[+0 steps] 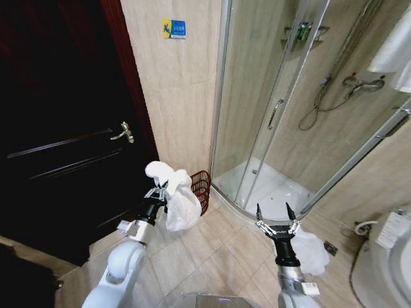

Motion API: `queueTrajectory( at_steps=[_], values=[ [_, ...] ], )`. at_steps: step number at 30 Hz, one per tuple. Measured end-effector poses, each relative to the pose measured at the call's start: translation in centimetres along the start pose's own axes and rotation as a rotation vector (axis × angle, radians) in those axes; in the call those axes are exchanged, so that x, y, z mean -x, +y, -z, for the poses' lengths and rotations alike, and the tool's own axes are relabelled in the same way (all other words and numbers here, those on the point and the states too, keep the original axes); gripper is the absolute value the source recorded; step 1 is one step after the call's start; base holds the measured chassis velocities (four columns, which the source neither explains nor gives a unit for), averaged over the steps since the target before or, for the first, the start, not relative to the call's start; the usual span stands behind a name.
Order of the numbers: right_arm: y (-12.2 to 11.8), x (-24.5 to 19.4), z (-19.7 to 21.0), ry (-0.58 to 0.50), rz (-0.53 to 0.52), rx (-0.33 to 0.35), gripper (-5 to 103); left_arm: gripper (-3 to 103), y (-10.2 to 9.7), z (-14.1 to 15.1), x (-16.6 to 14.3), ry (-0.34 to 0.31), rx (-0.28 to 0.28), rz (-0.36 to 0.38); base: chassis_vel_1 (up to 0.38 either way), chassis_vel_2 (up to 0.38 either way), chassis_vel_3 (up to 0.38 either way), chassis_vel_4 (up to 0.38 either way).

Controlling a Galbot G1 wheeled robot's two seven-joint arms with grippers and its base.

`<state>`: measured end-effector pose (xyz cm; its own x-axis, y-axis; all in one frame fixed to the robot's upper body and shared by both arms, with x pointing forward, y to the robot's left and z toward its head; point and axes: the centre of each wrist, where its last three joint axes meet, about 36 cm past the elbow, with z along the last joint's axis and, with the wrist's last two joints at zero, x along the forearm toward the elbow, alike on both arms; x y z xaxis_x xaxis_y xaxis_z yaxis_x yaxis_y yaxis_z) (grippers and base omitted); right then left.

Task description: Discard the used towel into the hamper.

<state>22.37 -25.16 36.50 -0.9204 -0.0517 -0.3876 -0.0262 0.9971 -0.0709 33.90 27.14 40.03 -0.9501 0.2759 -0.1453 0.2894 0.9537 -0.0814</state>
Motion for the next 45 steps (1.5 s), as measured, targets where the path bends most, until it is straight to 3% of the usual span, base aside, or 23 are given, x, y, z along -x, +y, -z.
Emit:
queueTrajectory(
  at_steps=[8,15,21,28,32,36,41,44,45],
  values=[
    [0.9,0.3,0.2,-0.023,-0.005,0.023,100,6,2.5,-2.8,2.2,0.071,-0.022,-0.011,0.000,0.000,0.000,0.000],
    [1.1,0.1,0.2,-0.041,0.005,0.032,100,6,2.3,-4.4,2.3,0.131,-0.050,0.056,-0.063,0.047,0.058,-0.053],
    [1.4,0.2,0.0,-0.058,0.015,0.040,100,6,2.1,-4.0,2.7,0.118,-0.056,0.061,-0.130,0.134,0.132,-0.126],
    [2.0,0.2,0.0,-0.080,0.045,0.045,100,6,1.5,-4.4,3.5,0.092,-0.106,0.002,-0.059,0.070,0.075,-0.046],
    [2.4,-0.2,-0.4,-0.082,0.080,0.046,100,6,0.6,-5.3,5.9,0.100,-0.118,-0.030,0.015,-0.033,-0.026,0.009],
    [2.9,-1.0,-1.0,-0.076,0.085,0.052,100,6,-0.3,-5.6,11.6,0.085,-0.106,-0.074,0.020,-0.030,-0.014,0.021],
    [2.9,-1.4,-1.4,-0.069,0.079,0.049,100,6,-1.5,-6.3,15.4,0.084,-0.093,-0.104,0.000,0.000,0.000,0.000],
    [2.6,-1.6,-1.5,-0.063,0.062,0.060,100,6,-1.7,-7.8,20.0,0.084,-0.040,-0.115,0.000,0.000,0.000,0.000],
    [2.6,-1.6,-1.5,-0.063,0.062,0.060,100,6,-1.7,-7.8,20.0,0.084,-0.040,-0.115,0.000,0.000,0.000,0.000]
  ],
)
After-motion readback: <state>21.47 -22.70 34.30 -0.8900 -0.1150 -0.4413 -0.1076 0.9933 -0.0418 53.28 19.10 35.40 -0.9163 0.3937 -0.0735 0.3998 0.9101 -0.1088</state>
